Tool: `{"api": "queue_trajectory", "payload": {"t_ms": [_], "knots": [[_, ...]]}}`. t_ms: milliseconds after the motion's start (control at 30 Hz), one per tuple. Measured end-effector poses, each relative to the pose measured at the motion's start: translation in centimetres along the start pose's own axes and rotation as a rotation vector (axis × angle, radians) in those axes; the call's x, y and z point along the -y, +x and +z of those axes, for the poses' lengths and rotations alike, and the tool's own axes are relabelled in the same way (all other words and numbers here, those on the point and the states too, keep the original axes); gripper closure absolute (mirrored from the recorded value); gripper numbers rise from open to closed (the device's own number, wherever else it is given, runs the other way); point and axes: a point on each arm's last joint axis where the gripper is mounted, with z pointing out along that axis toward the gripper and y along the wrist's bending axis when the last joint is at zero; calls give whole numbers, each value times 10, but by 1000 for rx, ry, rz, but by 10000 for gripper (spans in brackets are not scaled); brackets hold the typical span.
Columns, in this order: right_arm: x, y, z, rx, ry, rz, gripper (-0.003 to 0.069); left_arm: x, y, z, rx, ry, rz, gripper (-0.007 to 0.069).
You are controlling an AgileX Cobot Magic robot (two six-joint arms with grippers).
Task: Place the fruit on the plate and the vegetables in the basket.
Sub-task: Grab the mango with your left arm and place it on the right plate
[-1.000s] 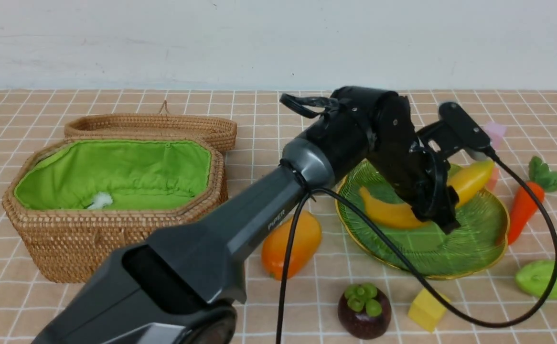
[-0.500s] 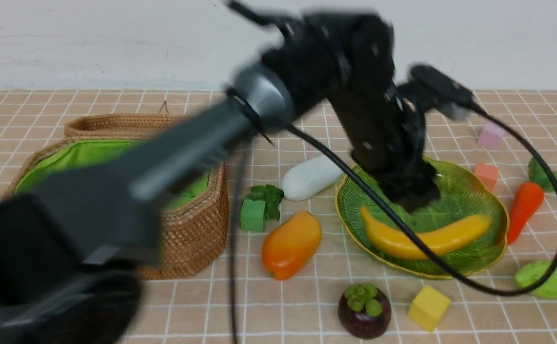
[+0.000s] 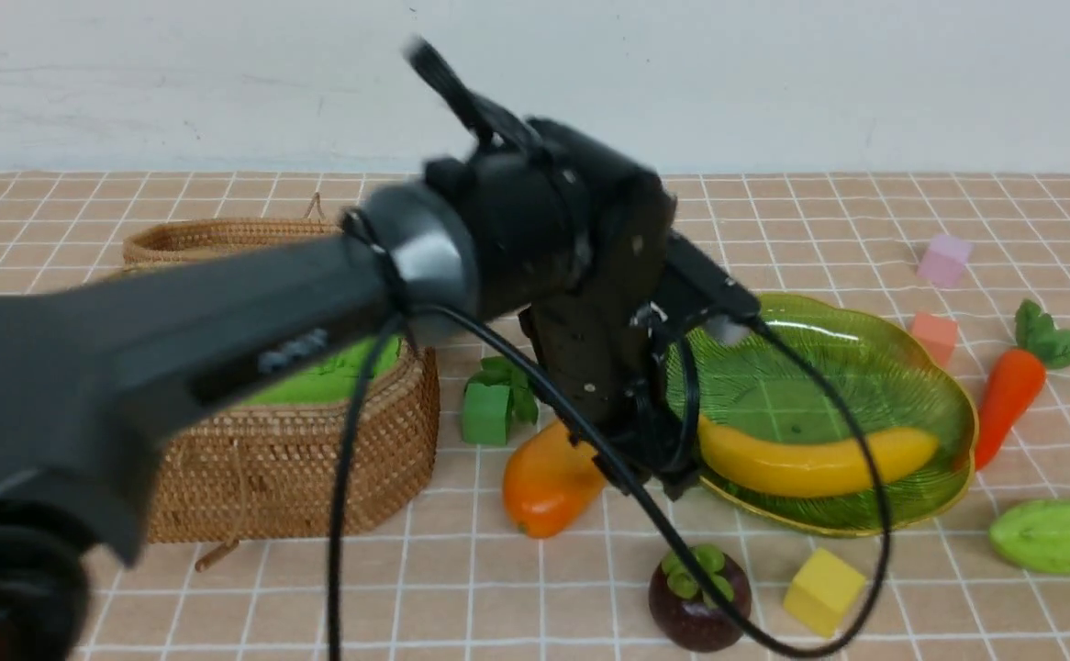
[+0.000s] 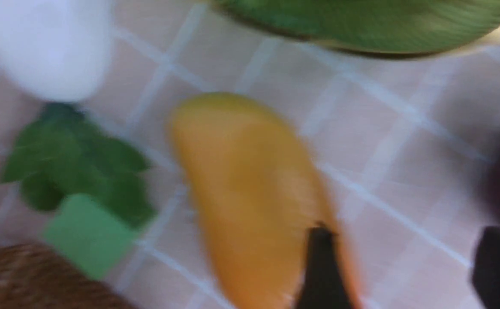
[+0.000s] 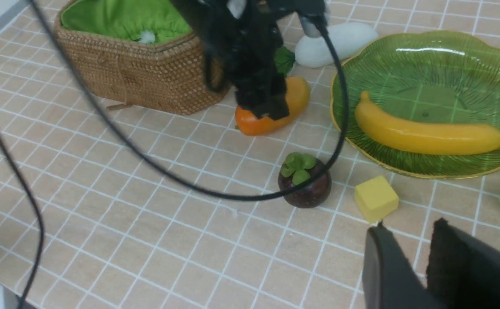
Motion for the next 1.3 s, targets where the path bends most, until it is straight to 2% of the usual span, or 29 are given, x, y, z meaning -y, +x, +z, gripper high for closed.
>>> {"api": "queue_trajectory", "payload": {"t_ms": [33, 67, 100, 200, 300, 433, 667, 767, 900, 933, 967, 1067, 1133, 1233, 1300], "knots": [[0, 0, 0, 0, -1, 0, 479, -1, 0, 1, 0, -7, -1, 101], [0, 0, 0, -1, -5, 2, 479, -4, -1, 14, -6, -63, -8, 32], [-1, 0, 0, -4, -6, 3, 479, -5, -1, 18, -7, -78, -9, 11], [-1, 1, 0, -16, -10, 4, 477, -7, -1, 39, -11, -107, -9, -20], [-1, 2, 0, -22, -10, 4, 477, -8, 1, 59, -27, -99, -19, -14], [-1, 2, 0, -23, -11, 4, 477, -15, 6, 73, -52, -67, -79, 70], [0, 2, 0, -20, 4, -3, 477, -19, 2, 60, -74, -74, -90, 71], [4, 0, 0, 2, 39, -19, 476, -19, -24, 19, 56, -77, -105, 71], [6, -4, 0, 46, 72, -27, 476, -8, -67, -26, 390, 53, -172, 71], [7, -5, 0, 49, 73, -25, 476, -8, -69, -25, 402, 58, -169, 71], [7, -5, 0, 53, 73, -21, 476, -3, -80, -24, 491, 100, -180, 71], [7, -5, 0, 51, 73, -17, 476, 4, -93, 4, 567, 140, -191, 71], [6, -3, 0, 38, 69, -12, 475, 9, -93, 40, 563, 135, -180, 71], [5, -2, 0, 19, 60, -7, 473, 11, -90, 66, 544, 131, -174, 60], [5, -1, 0, 11, 59, -6, 472, 12, -87, 82, 524, 129, -171, 3]]}}
